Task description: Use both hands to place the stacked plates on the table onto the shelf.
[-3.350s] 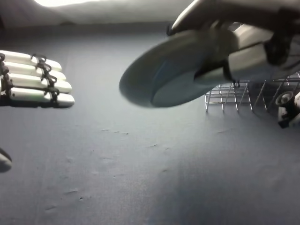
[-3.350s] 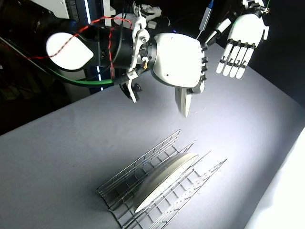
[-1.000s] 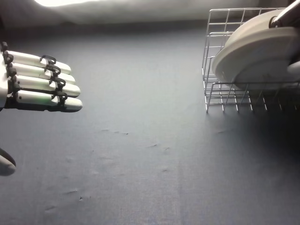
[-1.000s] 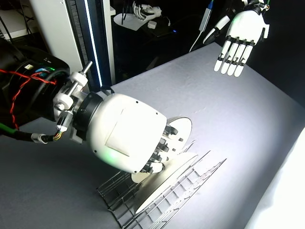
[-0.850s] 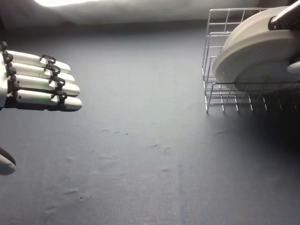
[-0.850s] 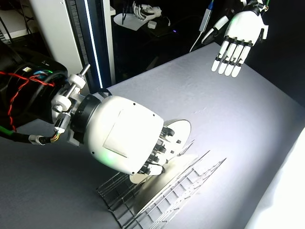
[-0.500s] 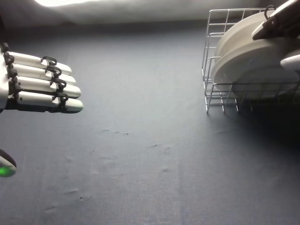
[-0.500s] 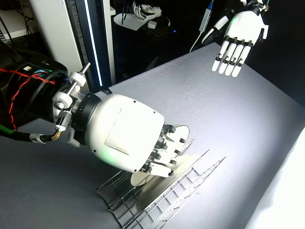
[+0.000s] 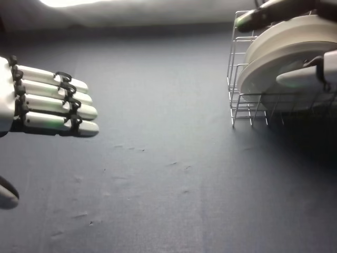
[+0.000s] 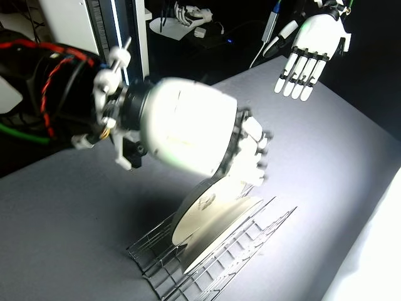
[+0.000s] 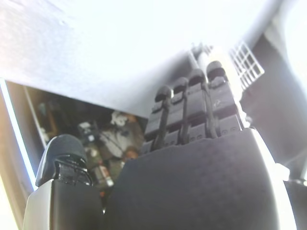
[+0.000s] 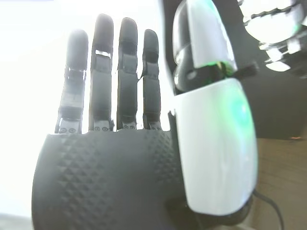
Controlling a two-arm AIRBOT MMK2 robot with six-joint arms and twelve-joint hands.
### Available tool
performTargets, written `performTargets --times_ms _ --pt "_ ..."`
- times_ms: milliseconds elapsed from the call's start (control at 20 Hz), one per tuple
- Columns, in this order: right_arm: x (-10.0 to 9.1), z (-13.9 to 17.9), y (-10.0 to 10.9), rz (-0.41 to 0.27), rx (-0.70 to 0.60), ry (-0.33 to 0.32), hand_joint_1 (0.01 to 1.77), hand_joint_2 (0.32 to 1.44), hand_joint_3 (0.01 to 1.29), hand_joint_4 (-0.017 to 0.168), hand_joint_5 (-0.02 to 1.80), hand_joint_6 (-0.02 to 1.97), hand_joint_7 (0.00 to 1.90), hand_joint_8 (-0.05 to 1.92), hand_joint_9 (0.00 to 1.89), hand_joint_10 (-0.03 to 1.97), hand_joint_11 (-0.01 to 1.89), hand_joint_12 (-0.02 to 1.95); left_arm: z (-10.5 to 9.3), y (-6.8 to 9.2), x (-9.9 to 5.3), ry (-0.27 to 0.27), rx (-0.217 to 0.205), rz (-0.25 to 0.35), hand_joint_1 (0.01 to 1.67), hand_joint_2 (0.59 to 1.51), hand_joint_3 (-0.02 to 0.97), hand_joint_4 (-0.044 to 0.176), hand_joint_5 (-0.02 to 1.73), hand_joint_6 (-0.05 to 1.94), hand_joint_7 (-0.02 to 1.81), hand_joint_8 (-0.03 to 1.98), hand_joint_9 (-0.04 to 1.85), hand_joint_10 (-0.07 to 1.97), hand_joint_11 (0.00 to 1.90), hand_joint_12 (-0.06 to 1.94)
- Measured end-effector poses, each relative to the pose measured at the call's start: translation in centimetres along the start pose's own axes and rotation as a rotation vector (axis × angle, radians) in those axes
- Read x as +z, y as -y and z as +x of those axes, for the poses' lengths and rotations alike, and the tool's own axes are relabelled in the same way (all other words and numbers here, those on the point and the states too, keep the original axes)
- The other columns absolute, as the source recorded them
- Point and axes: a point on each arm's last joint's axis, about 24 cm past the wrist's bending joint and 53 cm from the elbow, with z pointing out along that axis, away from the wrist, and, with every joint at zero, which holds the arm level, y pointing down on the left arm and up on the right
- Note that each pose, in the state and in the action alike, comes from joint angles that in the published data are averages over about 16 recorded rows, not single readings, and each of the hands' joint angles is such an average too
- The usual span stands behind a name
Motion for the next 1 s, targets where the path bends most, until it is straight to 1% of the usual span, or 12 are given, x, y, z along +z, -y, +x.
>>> performTargets --times_ms 150,300,450,600,750,1000 --pt "-0.1 1.5 -2.0 -0.082 -0.099 -0.046 0.89 1.07 0.01 -0.004 0.33 0.07 0.36 0.03 0.25 0.28 0.09 0.93 0.1 0.7 0.2 -0.007 0.012 0.02 0.01 1.122 0.015 0.001 0.02 0.01 0.02 -0.01 0.02 0.01 0.02 0.01" --pt "-0.5 3.3 -3.6 -0.169 -0.199 -0.101 0.75 1.06 0.01 -0.003 0.2 0.04 0.21 0.02 0.13 0.19 0.04 0.66 0.2 1.5 0.6 -0.014 0.026 0.043 0.01 1.122 0.015 0.001 0.02 0.01 0.02 -0.01 0.02 0.01 0.02 0.01" --pt "-1.4 5.3 -5.0 -0.259 -0.284 -0.161 0.63 1.03 0.01 -0.002 0.09 0.02 0.09 0.01 0.05 0.1 0.01 0.38 0.2 2.4 0.9 -0.018 0.038 0.066 0.01 1.123 0.015 0.001 0.02 0.01 0.02 -0.01 0.02 0.01 0.02 0.01" --pt "-2.6 7.2 -6.0 -0.344 -0.347 -0.219 0.54 0.98 0.01 -0.001 0.03 0.02 0.03 0.01 0.02 0.02 0.01 0.14 0.3 3.2 1.2 -0.022 0.048 0.087 0.01 1.123 0.015 0.001 0.02 0.01 0.02 -0.01 0.02 0.01 0.02 0.01" --pt "-3.5 8.3 -6.5 -0.399 -0.378 -0.258 0.49 0.94 0.01 0.0 0.01 0.02 0.01 0.01 0.02 -0.01 0.01 0.01 0.3 3.8 1.4 -0.023 0.055 0.1 0.01 1.124 0.016 0.001 0.02 0.01 0.02 -0.01 0.02 0.01 0.01 0.01" --pt "-4.8 9.6 -7.1 -0.466 -0.406 -0.304 0.47 0.88 0.01 0.002 0.01 0.02 0.01 0.01 0.02 -0.01 0.01 -0.01 0.3 4.5 1.7 -0.026 0.063 0.116 0.01 1.124 0.016 0.0 0.02 0.01 0.02 -0.01 0.02 0.01 0.01 0.01"
